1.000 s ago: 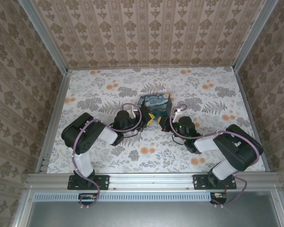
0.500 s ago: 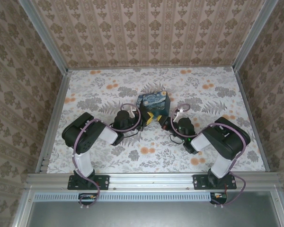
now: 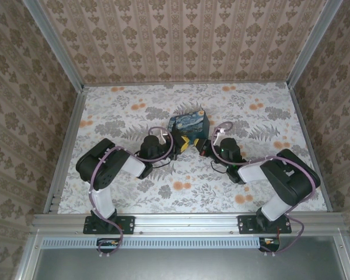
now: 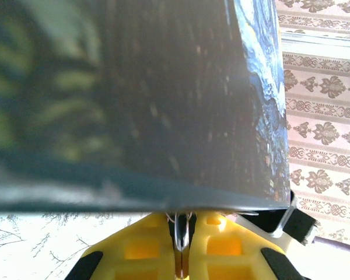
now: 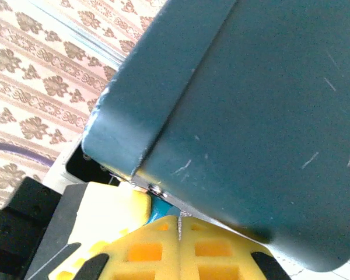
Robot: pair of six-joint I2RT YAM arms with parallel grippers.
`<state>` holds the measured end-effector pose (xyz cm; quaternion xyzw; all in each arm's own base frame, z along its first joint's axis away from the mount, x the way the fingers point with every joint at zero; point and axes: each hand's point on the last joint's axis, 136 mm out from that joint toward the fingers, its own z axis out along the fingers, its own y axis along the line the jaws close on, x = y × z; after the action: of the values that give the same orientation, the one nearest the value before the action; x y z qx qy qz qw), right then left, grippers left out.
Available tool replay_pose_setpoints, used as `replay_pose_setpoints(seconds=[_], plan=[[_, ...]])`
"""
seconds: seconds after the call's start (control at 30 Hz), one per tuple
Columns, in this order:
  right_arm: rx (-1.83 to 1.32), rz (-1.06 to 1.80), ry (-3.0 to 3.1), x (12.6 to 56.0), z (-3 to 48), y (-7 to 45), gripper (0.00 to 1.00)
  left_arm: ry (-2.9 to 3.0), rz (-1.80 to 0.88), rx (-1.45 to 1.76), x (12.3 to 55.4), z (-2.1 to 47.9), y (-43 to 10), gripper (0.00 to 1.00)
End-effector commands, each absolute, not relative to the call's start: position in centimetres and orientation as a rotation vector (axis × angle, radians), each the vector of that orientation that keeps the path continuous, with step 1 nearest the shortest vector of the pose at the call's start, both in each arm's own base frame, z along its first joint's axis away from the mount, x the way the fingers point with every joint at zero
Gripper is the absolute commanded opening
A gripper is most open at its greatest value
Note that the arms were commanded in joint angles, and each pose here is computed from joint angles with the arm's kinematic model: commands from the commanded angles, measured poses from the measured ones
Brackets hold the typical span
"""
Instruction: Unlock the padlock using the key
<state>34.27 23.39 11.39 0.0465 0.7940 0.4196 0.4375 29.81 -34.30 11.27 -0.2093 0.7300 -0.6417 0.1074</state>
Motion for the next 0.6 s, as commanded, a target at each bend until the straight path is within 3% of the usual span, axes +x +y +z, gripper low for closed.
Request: replay_pose_setpoints(seconds=[0.0, 0.57], plan=[[-0.036, 0.959, 1.905, 34.7, 13.0, 23.9, 0.00, 2.131, -2.124, -0.314, 26.0, 15.9, -37.2, 0.00], [0.258, 1.397, 1.864, 35.6, 14.3, 26.3, 0.00, 2.149, -2.122, -0.282, 25.5, 15.5, -37.3, 0.00]])
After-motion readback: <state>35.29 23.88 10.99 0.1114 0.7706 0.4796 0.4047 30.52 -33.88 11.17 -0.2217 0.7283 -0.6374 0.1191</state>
